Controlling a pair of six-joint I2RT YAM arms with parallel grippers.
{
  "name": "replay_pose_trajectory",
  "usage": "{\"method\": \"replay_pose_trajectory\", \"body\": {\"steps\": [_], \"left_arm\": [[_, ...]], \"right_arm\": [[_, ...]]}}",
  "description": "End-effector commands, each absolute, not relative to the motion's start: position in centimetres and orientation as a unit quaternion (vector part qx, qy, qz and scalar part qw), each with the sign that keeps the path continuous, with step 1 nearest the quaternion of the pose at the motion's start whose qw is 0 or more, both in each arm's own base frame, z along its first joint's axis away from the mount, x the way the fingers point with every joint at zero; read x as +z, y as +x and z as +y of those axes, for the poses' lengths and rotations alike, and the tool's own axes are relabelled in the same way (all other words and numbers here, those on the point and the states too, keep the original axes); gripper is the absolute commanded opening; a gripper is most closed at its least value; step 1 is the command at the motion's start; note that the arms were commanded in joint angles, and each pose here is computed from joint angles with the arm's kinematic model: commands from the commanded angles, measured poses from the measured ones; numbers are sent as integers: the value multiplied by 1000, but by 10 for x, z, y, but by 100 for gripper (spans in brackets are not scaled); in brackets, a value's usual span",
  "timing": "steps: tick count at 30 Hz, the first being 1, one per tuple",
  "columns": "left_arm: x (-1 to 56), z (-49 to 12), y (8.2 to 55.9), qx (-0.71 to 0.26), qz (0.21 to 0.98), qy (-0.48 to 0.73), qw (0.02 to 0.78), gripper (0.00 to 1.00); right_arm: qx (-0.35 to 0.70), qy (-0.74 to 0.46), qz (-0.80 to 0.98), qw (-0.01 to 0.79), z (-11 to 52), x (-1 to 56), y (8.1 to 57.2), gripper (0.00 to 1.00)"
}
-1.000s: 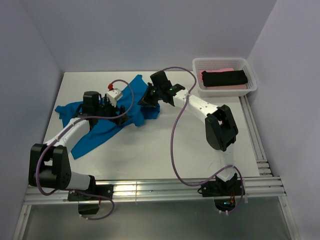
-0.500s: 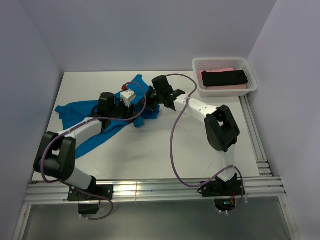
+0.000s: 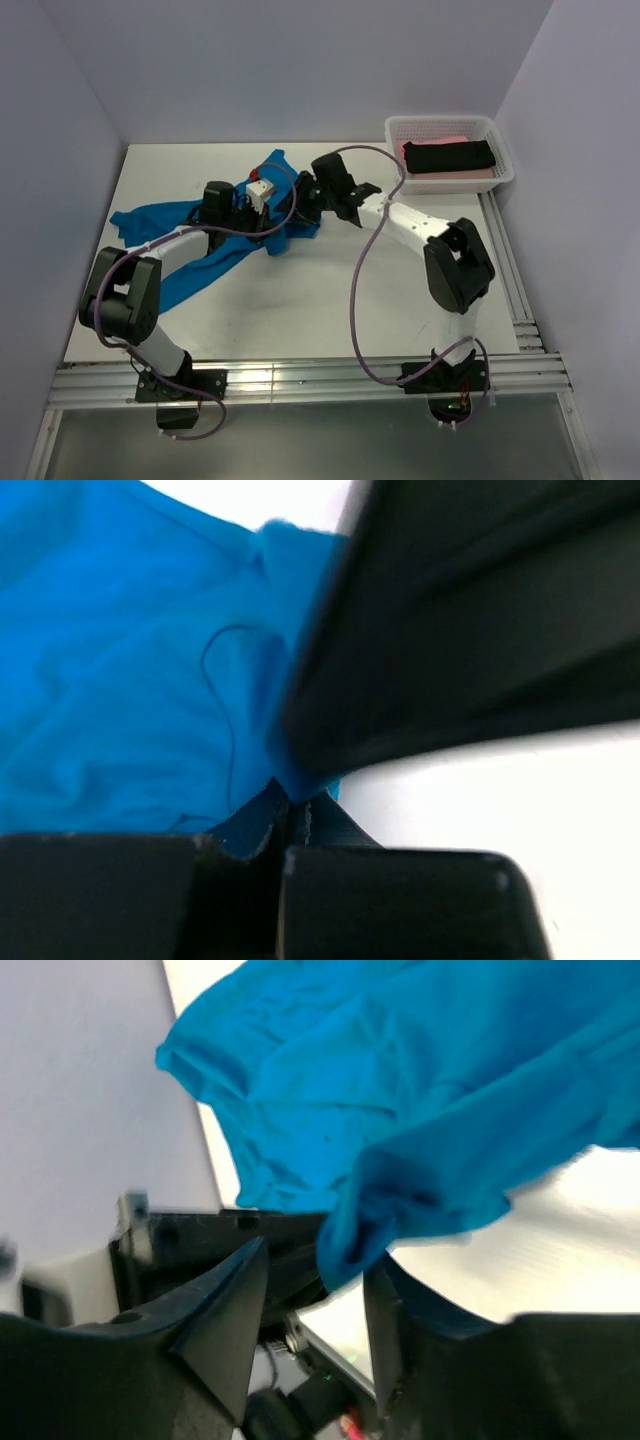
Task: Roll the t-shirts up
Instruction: Flatten the tshirt
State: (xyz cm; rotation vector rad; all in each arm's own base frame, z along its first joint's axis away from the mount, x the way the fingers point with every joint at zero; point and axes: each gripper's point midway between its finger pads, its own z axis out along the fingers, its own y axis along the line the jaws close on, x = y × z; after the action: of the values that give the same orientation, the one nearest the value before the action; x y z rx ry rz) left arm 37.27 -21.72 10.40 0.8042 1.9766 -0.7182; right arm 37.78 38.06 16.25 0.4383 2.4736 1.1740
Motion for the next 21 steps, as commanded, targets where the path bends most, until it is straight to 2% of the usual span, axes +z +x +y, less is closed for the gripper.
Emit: {"method": "replay_pose_trajectory", "body": {"steps": [1, 8, 12, 15, 21], "left_arm": [[117, -220, 357, -356, 764, 356, 404, 0], [121, -220, 339, -402, 751, 377, 364, 0], [122, -221, 336, -420, 751, 379, 342, 0], [118, -222, 336, -425, 755, 380, 324, 0], [113, -220, 336, -422, 760, 380, 315, 0]], "right_arm": [[418, 123, 855, 281, 347, 208, 374, 51], [480, 119, 794, 354, 306, 192, 359, 45], [465, 75, 800, 372, 309, 171, 362, 35], [484, 34, 781, 393, 320, 169, 360, 34], [480, -65, 769, 416, 345, 163, 358, 43]]}}
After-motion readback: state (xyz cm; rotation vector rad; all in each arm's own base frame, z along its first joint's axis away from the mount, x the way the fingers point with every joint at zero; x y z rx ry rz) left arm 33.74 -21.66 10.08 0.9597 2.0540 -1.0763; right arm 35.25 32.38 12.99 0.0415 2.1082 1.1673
